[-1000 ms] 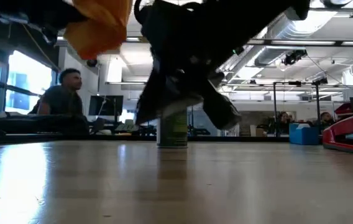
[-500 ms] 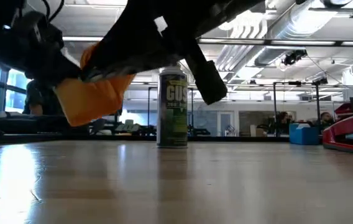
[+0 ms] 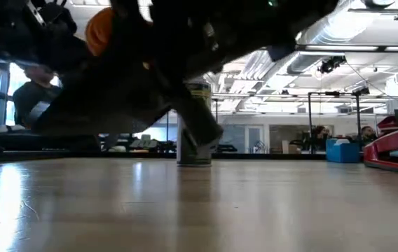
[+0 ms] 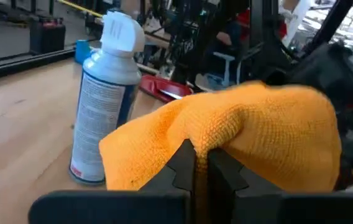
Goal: Apply microfiber cloth
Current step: Wipe the black cellphone using the green microfiber cloth
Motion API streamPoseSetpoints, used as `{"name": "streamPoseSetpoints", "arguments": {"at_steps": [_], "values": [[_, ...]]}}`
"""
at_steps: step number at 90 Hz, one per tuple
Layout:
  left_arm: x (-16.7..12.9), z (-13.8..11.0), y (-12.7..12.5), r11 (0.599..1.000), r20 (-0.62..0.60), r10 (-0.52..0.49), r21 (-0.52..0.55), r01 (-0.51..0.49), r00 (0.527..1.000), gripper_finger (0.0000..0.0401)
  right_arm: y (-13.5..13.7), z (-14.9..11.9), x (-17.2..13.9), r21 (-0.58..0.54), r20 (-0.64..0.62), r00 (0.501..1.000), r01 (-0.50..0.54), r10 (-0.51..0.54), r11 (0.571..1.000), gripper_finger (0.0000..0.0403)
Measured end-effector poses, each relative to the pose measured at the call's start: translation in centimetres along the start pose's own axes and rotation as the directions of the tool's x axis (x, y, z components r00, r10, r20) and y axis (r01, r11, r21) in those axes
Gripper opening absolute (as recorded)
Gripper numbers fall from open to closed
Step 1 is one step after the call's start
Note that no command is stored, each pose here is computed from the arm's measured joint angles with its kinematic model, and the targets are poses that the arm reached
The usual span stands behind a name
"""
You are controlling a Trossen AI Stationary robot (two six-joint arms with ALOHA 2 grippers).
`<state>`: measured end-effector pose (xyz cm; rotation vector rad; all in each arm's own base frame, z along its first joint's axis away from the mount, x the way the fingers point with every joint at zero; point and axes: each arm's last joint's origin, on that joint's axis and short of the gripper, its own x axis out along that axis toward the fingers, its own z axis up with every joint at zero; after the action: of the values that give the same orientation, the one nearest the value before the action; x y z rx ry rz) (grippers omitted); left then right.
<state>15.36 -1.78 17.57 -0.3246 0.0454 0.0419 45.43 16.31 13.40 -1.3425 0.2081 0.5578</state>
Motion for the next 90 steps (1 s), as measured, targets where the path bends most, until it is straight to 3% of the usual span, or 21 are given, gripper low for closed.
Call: {"name": "streamPoseSetpoints", "arguments": {"at_steps": [27,46,75,90], "values": [[2.2,-0.5,0.1,0.999,-0.091,-0.025,0.030,0.028,0.996,0.0000,-1.9,0.8,1.9,-0.155,0.063,0.987,-0.133,0.145,0.979,0.0008],[3.9,-1.2,-0.1,0.996,-0.136,-0.070,0.036,0.076,0.988,0.0000,-2.3,0.5,2.7,-0.164,0.120,0.975,-0.164,0.185,0.973,0.0007],[5.0,-2.7,-0.3,0.984,-0.281,-0.178,-0.047,0.172,0.943,0.0000,-1.8,1.1,2.5,-0.177,-0.019,0.981,-0.191,0.191,0.965,0.0007],[4.7,-3.2,-0.2,0.986,-0.343,-0.168,-0.057,0.158,0.924,0.0000,-1.9,1.9,2.1,-0.178,-0.075,0.980,-0.195,0.184,0.965,0.0007]]}}
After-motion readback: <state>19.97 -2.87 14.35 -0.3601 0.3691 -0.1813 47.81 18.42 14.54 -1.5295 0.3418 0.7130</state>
